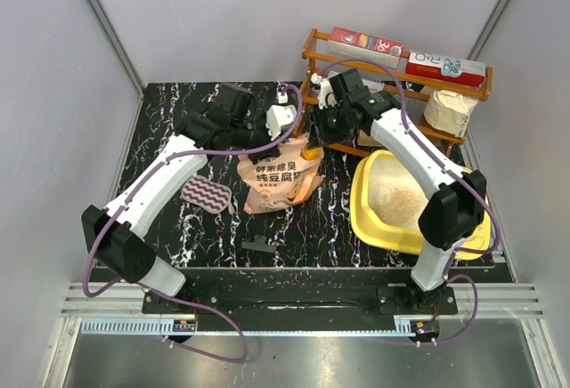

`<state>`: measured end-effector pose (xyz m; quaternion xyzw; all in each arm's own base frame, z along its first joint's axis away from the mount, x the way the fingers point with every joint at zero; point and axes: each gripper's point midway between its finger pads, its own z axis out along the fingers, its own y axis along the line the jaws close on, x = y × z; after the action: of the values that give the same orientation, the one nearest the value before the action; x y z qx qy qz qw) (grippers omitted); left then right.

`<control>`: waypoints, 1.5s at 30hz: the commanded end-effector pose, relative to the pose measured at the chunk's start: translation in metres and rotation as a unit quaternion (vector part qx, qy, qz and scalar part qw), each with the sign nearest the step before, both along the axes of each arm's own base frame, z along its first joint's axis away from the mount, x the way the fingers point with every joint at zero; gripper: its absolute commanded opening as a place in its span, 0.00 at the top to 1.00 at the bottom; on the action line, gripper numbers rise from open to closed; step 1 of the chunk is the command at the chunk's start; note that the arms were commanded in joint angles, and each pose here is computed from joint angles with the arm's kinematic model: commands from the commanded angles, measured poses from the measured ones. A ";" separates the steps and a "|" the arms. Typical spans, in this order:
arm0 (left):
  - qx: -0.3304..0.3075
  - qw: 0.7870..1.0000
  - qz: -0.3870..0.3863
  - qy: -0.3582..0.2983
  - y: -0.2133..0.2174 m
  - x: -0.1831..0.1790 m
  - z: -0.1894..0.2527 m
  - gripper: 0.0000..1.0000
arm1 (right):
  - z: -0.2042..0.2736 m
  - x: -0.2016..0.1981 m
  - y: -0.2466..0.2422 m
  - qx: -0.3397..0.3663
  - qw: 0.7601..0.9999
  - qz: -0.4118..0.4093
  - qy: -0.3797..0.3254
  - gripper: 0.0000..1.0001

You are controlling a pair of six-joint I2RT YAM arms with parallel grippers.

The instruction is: Fill the litter box with clean litter

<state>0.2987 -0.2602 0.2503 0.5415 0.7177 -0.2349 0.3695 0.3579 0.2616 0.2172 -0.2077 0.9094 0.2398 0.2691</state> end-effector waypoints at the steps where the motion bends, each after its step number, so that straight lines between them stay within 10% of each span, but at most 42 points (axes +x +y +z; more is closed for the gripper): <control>1: -0.049 0.998 0.012 -0.034 -0.007 0.003 0.031 1.00 | -0.049 0.004 0.010 -0.015 0.998 -0.031 0.051 1.00; 20: -0.035 0.996 0.012 -0.087 -0.010 0.028 0.042 1.00 | 0.009 -0.003 0.054 0.299 0.925 0.066 0.225 1.00; 45: 0.011 0.988 -0.002 -0.155 0.018 0.016 0.058 1.00 | 0.048 0.018 -0.043 0.413 0.885 -0.021 0.212 1.00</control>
<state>0.3093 -0.2419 0.2530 0.5768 0.7006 -0.1601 0.3884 0.3845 0.2206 0.2249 0.0342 0.7978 0.5923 0.1077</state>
